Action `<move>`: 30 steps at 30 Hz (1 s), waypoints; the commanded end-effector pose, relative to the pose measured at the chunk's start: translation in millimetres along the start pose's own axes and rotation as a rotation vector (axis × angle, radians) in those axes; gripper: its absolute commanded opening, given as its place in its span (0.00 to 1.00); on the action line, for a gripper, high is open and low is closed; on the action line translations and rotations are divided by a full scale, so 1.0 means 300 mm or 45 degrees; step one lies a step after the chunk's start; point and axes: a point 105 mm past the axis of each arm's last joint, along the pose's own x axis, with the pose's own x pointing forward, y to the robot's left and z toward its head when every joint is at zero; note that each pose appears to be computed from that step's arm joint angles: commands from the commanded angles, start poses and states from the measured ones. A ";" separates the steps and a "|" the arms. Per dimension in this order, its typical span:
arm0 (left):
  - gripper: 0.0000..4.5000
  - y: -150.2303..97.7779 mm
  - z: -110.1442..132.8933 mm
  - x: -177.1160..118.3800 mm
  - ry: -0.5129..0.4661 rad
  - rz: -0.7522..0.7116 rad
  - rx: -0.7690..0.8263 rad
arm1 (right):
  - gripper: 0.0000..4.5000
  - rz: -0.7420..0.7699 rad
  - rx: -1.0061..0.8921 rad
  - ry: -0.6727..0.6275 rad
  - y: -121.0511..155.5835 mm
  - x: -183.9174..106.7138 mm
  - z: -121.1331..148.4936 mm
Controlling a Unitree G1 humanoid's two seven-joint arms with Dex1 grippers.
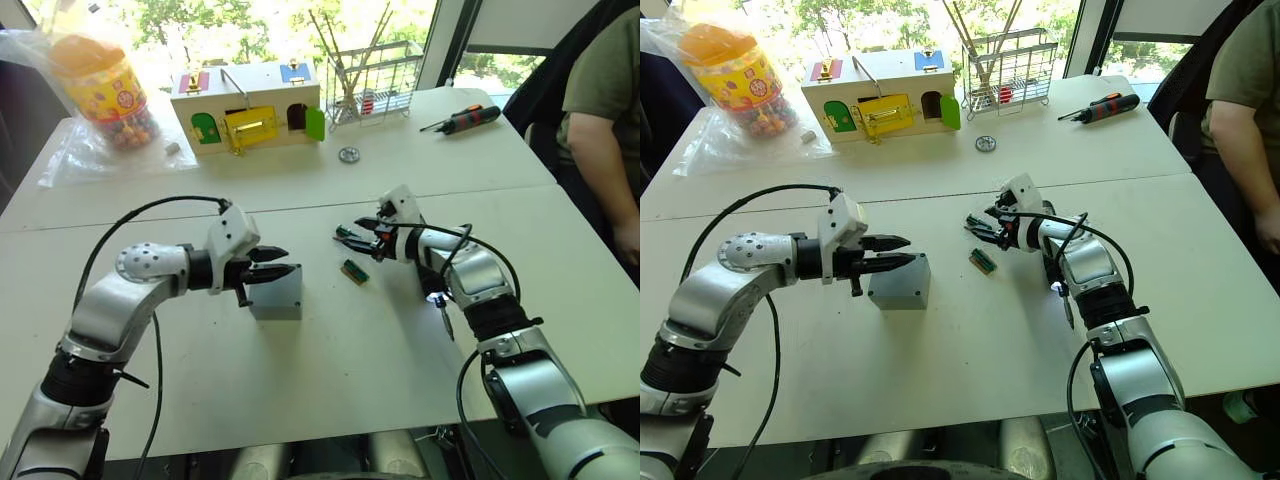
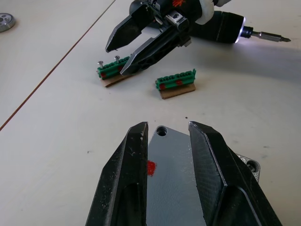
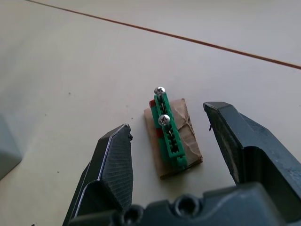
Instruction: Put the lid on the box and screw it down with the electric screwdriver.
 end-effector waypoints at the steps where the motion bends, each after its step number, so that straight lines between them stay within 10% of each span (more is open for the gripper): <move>1: 0.30 0.015 0.033 -0.016 -0.037 0.026 0.033 | 0.43 -0.015 -0.030 -0.075 -0.011 -0.004 0.062; 5: 0.30 0.012 0.029 -0.011 -0.032 0.024 0.030 | 0.01 -0.029 -0.021 -0.078 -0.017 0.002 0.059; 24: 0.30 0.039 0.000 -0.026 -0.016 0.063 0.018 | 0.01 -0.058 -0.024 -0.189 -0.019 -0.060 0.166; 30: 0.30 0.060 0.012 -0.085 -0.015 0.078 0.011 | 0.01 0.136 -0.063 -0.259 0.130 -0.077 0.244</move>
